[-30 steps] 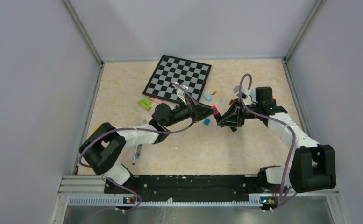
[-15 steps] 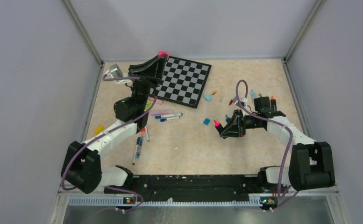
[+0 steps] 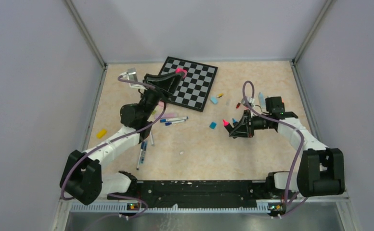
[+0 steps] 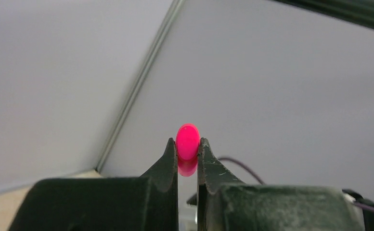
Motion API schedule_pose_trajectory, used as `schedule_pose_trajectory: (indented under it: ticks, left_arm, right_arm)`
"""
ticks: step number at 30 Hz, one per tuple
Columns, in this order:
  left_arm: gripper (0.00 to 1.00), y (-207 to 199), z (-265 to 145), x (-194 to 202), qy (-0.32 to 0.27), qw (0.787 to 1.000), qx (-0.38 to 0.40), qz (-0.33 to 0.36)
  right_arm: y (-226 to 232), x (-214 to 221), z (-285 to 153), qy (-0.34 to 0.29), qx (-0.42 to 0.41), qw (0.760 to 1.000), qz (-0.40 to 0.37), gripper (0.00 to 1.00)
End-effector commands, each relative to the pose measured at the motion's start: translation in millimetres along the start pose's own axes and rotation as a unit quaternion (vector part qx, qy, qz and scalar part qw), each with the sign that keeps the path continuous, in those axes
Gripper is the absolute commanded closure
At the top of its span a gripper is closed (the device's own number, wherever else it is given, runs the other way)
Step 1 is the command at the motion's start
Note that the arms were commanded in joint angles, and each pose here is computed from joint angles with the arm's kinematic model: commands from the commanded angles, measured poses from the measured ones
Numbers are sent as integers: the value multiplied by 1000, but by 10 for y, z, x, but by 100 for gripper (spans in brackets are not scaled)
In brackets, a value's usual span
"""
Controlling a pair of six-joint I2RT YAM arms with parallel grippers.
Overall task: Open the pen caps
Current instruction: Place the pen cap at the center of the board, then place the pen at the center of the board.
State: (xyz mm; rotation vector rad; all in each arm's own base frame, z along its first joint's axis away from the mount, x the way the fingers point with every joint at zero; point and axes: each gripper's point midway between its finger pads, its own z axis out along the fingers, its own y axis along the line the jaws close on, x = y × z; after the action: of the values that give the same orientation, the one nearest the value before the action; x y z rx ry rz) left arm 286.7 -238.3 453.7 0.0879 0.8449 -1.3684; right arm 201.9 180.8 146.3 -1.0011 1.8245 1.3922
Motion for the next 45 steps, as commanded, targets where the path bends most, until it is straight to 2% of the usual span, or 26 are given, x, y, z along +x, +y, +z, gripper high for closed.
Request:
schedule_pose_trajectory:
  ticks: [1,5,8,14,21,28,35,45]
  left_arm:
    - [100,-2,-301,544,141,989,-8,-41]
    - [100,120,-639,1088,242,967,-36,-74]
    - [100,162,-850,1493,303,948,-59,-81]
    - [100,226,-1201,2343,418,901,-114,-32]
    - [98,463,-1391,2981,475,867,-149,-26]
    - [97,767,-1480,3472,527,831,-179,9]
    - [93,1079,-1643,3752,567,793,-219,46]
    - [88,1298,-1720,3927,608,753,-240,76]
  right_arm:
    - [-383,-272,-325,-13,118,992,-38,100]
    - [-743,-227,-613,-20,227,974,0,100]
    - [-920,-161,-741,-9,274,962,19,100]
    - [-1204,25,-936,25,346,936,56,99]
    - [-1395,206,-1004,52,372,921,103,96]
    - [-1523,353,-981,74,365,915,154,93]
    - [-1564,464,-935,86,352,915,180,90]
    - [-1601,605,-894,104,336,913,205,87]
